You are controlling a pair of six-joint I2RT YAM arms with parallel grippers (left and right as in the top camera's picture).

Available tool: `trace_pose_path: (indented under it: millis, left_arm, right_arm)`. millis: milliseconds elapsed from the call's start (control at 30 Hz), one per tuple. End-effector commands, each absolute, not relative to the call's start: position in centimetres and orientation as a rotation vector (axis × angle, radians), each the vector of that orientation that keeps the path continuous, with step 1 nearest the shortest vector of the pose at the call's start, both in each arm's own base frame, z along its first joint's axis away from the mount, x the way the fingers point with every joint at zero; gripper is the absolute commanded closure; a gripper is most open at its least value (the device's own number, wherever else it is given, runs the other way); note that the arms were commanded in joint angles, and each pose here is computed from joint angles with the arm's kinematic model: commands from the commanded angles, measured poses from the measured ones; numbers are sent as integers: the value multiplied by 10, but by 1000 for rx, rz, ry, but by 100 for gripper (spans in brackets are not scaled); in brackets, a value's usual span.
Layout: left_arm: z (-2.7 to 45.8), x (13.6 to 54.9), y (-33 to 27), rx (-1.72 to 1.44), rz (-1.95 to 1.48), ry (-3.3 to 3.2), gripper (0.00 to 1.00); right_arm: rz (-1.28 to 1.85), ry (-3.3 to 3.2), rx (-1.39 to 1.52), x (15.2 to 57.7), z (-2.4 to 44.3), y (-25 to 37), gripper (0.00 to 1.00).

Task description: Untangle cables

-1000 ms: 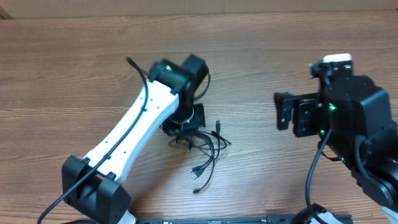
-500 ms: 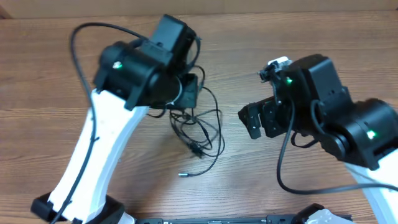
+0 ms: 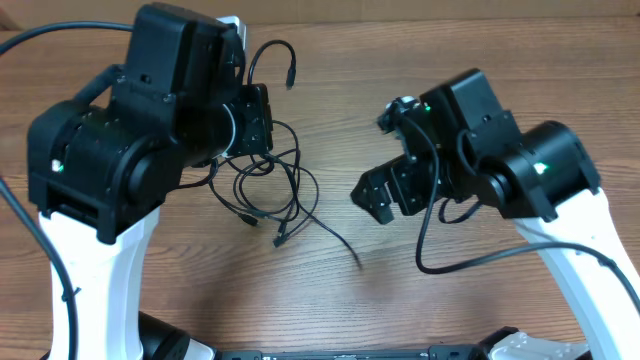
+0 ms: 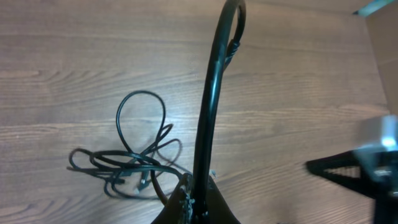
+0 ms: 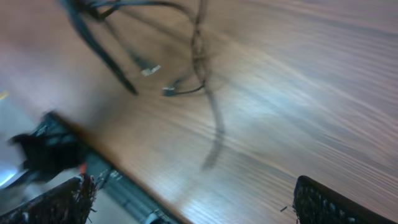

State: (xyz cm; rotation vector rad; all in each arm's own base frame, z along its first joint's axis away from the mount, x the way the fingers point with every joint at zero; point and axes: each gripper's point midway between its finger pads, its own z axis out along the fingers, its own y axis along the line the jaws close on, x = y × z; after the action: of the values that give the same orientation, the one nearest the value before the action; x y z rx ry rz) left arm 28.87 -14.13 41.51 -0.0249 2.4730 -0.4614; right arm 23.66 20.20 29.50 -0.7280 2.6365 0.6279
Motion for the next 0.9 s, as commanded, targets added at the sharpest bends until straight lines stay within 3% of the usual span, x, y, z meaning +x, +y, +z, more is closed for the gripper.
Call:
trace_pose_path:
  millis: [0,133,533,733,867]
  left_arm:
    - [431,283,-139,0,-486,2418,96]
    - [431,283,-140,-1,-492,2416,96]
    - [469,284,-147,3,-602,2268,96]
    - [498,279,-145,-39,-664,2166,96]
    - [500,279,-145,-77,-688,2160,96]
  right_arm:
    - [895,2518,-950,221,309,233,2]
    - [954,2460,-1032,226,307,245,8]
    - [1000,2338,-1046,251,295,266,14]
    - [1047,2334,-1055,251,283,271,32]
    - [1157,2241,-1085,249,294,284,35]
